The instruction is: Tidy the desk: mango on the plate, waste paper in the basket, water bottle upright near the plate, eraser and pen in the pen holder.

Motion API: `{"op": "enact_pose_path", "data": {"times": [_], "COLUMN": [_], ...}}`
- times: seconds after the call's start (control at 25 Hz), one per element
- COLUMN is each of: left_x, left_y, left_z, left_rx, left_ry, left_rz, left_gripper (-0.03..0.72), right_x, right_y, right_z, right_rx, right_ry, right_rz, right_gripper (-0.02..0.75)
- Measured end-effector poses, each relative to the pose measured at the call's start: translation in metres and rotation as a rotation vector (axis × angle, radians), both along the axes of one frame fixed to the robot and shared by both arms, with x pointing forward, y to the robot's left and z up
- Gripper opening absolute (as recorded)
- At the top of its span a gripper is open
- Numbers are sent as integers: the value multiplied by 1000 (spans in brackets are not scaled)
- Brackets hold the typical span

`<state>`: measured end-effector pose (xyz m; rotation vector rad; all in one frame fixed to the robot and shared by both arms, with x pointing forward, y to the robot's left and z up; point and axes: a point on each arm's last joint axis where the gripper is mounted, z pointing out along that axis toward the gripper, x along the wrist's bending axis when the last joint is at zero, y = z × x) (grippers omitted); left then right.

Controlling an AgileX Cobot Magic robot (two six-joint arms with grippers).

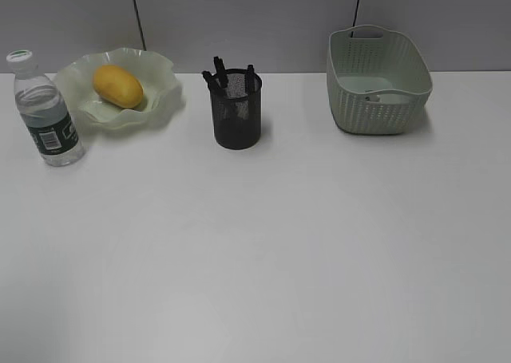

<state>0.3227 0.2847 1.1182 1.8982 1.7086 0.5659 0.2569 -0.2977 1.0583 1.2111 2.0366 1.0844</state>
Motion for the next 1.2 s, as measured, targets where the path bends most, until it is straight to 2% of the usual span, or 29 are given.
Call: {"op": "enact_pose_path", "data": {"times": [0.36, 0.56, 0.72, 0.96, 1.2], "left_x": [-85, -109, -107, -93, -85], "left_y": [18, 25, 25, 20, 15], "left_z": [-19, -20, -27, -53, -60], "left_rx": [-137, -169, -153, -111, -120], "left_ry": [-289, -410, -403, -320, -357], "left_rz": [-27, -31, -40, -61, -103], "left_gripper": [505, 501, 500, 499, 499], "right_x": [0, 0, 0, 0, 0], "right_y": [0, 0, 0, 0, 1], "right_z": [0, 0, 0, 0, 0], "right_rx": [0, 0, 0, 0, 9], "right_ry": [0, 0, 0, 0, 6], "right_rz": [0, 0, 0, 0, 5], "right_gripper": [503, 503, 502, 502, 502]}}
